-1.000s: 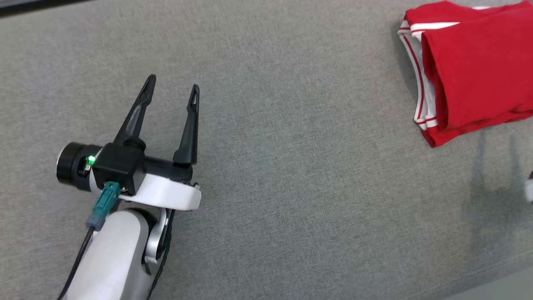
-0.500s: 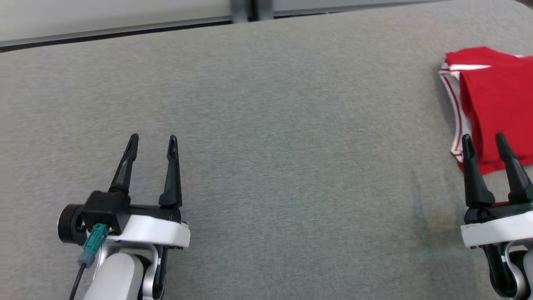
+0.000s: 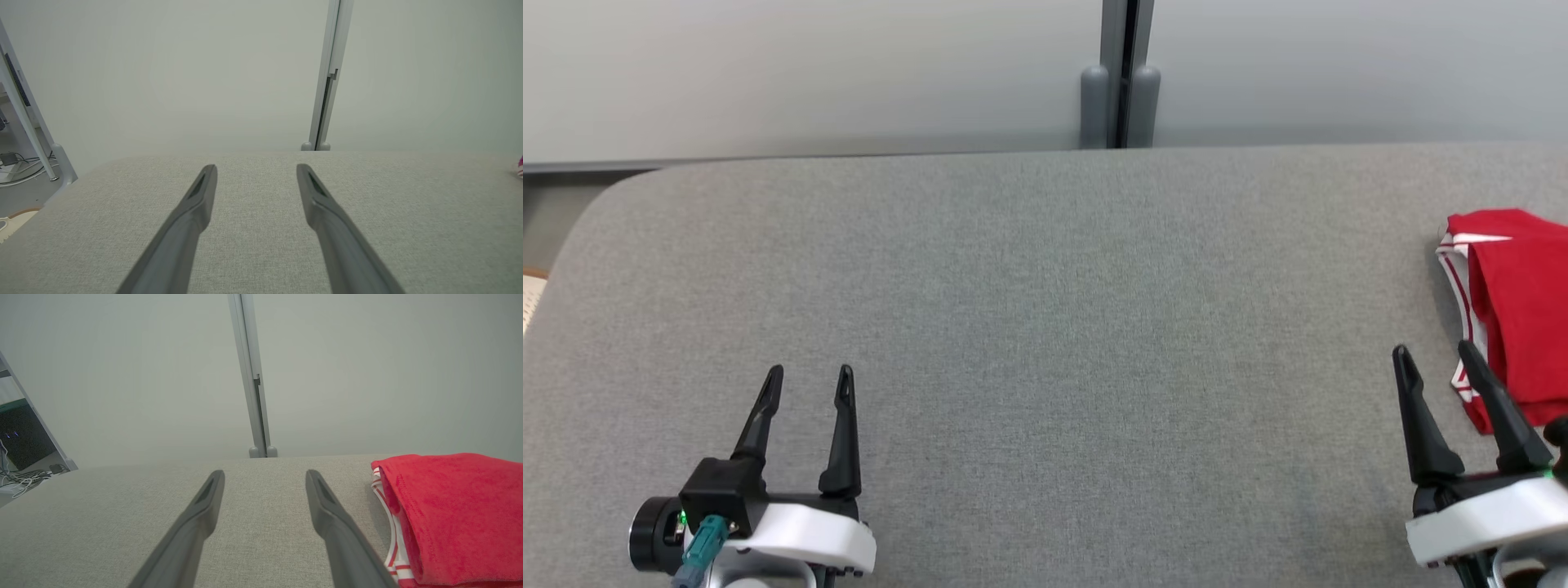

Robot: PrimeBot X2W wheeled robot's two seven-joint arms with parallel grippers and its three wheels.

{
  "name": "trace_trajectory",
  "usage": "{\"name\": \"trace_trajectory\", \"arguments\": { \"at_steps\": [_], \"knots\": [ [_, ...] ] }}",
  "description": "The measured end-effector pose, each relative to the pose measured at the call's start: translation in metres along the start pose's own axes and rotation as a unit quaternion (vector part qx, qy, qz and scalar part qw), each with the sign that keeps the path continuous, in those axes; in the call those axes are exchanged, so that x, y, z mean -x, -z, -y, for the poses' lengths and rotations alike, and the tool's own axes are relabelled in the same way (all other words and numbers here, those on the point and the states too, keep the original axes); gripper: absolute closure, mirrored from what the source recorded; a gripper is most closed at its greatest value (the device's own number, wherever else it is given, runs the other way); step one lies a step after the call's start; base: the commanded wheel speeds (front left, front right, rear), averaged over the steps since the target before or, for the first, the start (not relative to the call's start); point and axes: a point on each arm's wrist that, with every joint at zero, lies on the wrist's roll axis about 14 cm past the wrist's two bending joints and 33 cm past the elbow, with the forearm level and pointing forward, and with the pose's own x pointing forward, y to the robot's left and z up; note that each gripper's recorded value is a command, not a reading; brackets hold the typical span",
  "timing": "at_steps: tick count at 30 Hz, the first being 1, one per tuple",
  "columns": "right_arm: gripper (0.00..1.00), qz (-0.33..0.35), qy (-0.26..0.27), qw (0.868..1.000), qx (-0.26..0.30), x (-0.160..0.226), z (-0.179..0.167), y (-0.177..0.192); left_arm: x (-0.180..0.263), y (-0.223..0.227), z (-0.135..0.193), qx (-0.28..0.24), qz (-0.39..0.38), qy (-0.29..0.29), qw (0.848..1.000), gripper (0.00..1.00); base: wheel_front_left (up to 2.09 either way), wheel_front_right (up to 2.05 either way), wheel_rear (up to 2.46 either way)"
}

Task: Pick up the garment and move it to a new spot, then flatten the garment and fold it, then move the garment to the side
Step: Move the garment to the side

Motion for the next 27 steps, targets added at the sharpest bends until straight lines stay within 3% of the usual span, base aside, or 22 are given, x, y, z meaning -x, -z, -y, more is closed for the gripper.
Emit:
{"name": "trace_trajectory", "arguments": {
  "at_steps": [14,27],
  "knots": [
    [0.0,0.003,0.02,1.0,0.013,0.049,-0.005,-0.012,0.035,-0.01,-0.001,-0.005,0.002,0.012,1.0,0.0,0.0,0.0,0.0],
    [0.0,0.002,0.027,1.0,0.012,0.055,-0.004,-0.014,0.039,-0.009,0.002,-0.007,-0.005,0.019,1.0,0.0,0.0,0.0,0.0]
  ]
}}
